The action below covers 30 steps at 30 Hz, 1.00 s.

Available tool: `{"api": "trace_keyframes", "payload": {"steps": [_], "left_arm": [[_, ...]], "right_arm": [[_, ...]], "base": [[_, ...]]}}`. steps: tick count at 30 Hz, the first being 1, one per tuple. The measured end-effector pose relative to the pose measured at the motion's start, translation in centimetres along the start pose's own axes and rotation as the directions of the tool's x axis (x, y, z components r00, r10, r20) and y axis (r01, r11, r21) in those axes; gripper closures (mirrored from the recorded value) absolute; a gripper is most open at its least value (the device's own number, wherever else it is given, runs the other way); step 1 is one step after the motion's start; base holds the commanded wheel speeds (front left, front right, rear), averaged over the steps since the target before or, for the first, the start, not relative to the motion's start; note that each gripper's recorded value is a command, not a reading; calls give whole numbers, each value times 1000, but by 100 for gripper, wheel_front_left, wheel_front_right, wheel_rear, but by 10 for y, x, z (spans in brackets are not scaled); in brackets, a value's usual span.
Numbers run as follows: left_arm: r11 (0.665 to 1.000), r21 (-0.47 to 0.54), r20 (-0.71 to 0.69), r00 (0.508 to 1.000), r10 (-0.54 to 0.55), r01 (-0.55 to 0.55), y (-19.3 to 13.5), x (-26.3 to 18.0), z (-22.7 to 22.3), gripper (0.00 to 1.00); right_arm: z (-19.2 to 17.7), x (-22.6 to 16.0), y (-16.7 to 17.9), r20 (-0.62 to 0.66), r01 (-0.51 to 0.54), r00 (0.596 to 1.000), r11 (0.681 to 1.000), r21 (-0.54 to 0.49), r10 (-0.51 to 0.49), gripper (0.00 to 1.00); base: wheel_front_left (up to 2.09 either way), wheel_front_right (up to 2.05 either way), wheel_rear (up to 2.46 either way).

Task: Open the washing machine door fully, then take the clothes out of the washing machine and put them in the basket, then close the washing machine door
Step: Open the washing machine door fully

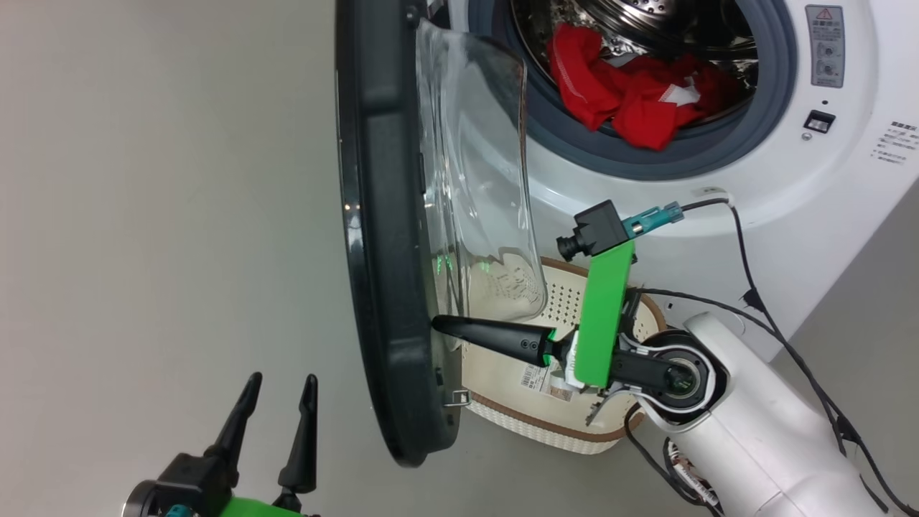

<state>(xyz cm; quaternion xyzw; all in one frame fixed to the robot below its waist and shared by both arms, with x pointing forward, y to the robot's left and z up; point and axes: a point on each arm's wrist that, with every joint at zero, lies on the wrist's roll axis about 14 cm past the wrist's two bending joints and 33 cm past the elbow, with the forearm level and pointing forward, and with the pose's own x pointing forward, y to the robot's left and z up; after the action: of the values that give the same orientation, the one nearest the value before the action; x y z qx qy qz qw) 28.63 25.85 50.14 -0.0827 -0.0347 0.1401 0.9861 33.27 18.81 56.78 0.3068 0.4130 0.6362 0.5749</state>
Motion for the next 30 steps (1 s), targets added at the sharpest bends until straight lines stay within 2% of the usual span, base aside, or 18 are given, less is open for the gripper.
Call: {"api": "trace_keyframes", "payload": {"steps": [8, 12, 13, 14, 15, 23, 27, 30], "left_arm": [[999, 0, -3, 999, 37, -37, 10, -4, 0, 0], [999, -1, -3, 999, 39, -39, 11, -3, -1, 0], [999, -2, -3, 999, 38, -38, 11, -3, -1, 0], [999, -2, -4, 999, 38, -38, 11, -2, -1, 0], [999, -2, -5, 999, 39, -39, 11, -2, -1, 0], [1000, -1, -9, 1000, 28, -28, 10, 3, -4, 0], [1000, 6, -7, 1000, 16, -16, 8, 6, -4, 0], [1000, 8, -6, 1000, 0, 0, 5, 9, -4, 0]], "right_arm": [[-10, 14, 4, -31, -20, 999, 1000, 9, 20, 100], [-7, 12, 1, -4, -6, 1000, 1000, 7, 6, 100], [-6, 10, -1, 4, 3, 1000, 1000, 3, -3, 76], [-4, 9, -3, 15, 12, 1000, 1000, -2, -12, 43], [-2, 6, -5, 28, 22, 999, 1000, -5, -21, 2], [9, -34, -48, 154, 179, 972, 984, 15, -179, 0], [13, -61, -72, 245, 263, 932, 964, 43, -265, 0], [20, -83, -87, 325, 335, 887, 941, 41, -329, 0]], "base": [[0, 0, 0], [0, 0, 0], [0, 0, 0], [0, 0, 0], [0, 0, 0], [0, 0, 0], [0, 0, 0], [0, 0, 0]]}}
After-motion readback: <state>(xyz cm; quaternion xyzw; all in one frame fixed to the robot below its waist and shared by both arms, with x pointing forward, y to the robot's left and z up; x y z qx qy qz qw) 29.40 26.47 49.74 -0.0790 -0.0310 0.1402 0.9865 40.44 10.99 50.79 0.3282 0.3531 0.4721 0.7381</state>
